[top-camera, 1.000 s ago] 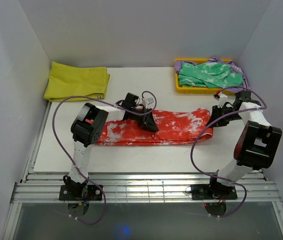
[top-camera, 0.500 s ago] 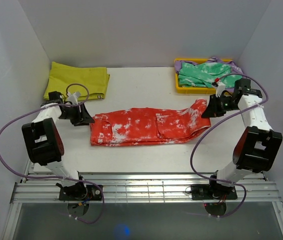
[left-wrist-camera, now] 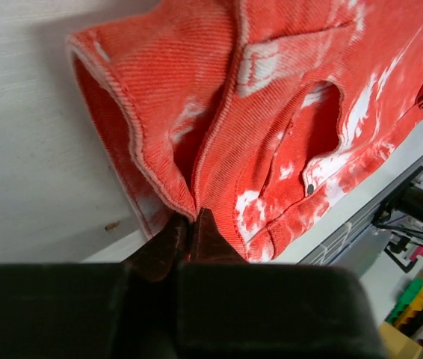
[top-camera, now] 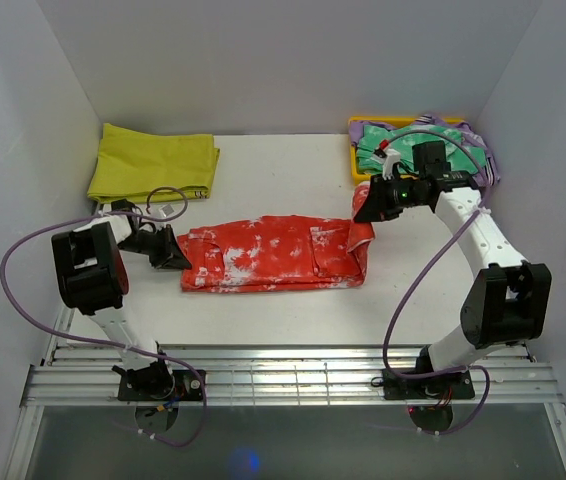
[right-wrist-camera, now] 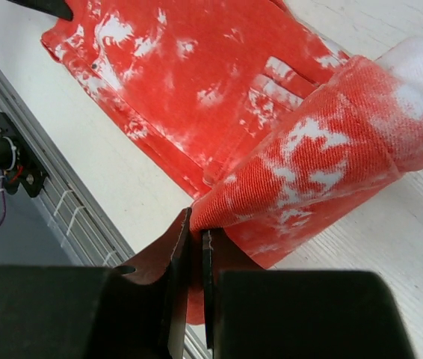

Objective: Fold and stack the trousers
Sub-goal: Fold the trousers

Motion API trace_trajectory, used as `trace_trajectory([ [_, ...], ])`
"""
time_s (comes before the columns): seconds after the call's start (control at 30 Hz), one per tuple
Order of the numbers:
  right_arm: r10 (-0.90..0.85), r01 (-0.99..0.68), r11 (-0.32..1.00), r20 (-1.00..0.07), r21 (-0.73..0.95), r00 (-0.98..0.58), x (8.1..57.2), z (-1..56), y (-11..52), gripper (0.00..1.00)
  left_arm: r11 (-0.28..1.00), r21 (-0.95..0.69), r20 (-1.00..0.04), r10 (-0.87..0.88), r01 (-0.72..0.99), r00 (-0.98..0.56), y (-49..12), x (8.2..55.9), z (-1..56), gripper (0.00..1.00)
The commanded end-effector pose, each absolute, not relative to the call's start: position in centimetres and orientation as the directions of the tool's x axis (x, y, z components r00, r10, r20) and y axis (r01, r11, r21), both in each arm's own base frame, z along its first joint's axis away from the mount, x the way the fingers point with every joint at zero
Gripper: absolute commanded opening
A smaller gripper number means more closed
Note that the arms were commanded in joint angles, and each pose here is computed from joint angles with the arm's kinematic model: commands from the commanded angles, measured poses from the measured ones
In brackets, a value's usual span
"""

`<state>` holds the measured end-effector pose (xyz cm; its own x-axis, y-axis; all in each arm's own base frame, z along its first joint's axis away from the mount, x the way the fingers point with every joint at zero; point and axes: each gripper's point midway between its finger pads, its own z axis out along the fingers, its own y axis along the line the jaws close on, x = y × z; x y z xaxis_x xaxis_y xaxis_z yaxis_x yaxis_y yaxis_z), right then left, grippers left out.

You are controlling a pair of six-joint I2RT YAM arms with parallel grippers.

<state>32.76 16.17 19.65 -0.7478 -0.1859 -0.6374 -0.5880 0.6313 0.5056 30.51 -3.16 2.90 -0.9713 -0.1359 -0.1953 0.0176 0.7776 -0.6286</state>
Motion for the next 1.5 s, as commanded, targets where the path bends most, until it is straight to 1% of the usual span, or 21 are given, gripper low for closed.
trace_trajectory([
  [0.0, -0.136, -0.638, 0.573, -0.709, 0.514, -0.692, 34.1, 22.9, 19.7, 0.08, 0.747, -0.663, -0.215, -0.142, 0.038, -0.966, -3.8, 31.2, 2.5, 0.0],
  [0.03, -0.118, -0.621, 0.564, -0.691, 0.544, -0.713, 34.1, 23.1, 20.6, 0.08, 0.745, -0.666, -0.215, -0.137, 0.042, -0.967, -4.0, 31.3, 2.2, 0.0],
  [0.2, -0.13, -0.66, 0.503, -0.706, 0.558, -0.696, 33.9, 23.7, 25.4, 0.08, 0.75, -0.66, -0.213, -0.131, 0.044, -0.968, -4.4, 31.1, 1.3, 0.0],
  [0.4, -0.146, -0.667, 0.449, -0.688, 0.594, -0.711, 33.3, 23.8, 30.5, 0.08, 0.737, -0.675, -0.204, -0.136, 0.039, -0.97, -4.8, 30.8, 0.9, 0.0],
  [0.57, -0.176, -0.67, 0.406, -0.667, 0.621, -0.724, 32.4, 23.2, 34.7, 0.08, 0.738, -0.672, -0.22, -0.129, 0.054, -0.967, -4.9, 30.7, 0.9, 0.0],
  [0.83, -0.183, -0.65, 0.376, -0.635, 0.66, -0.751, 31.7, 22.7, 39.4, 0.08, 0.72, -0.693, -0.222, -0.145, 0.051, -0.964, -5.3, 30.7, 0.8, 0.0],
  [1.2, -0.199, -0.652, 0.314, -0.623, 0.69, -0.756, 30.2, 21.8, 45.5, 0.08, 0.706, -0.706, -0.216, -0.154, 0.045, -0.964, -5.6, 30.5, 0.6, 0.0],
  [1.47, -0.192, -0.626, 0.328, -0.599, 0.707, -0.777, 30.2, 19.1, 49.5, 0.08, 0.703, -0.709, -0.225, -0.163, 0.047, -0.961, -5.7, 30.5, 0.6, 0.0],
])
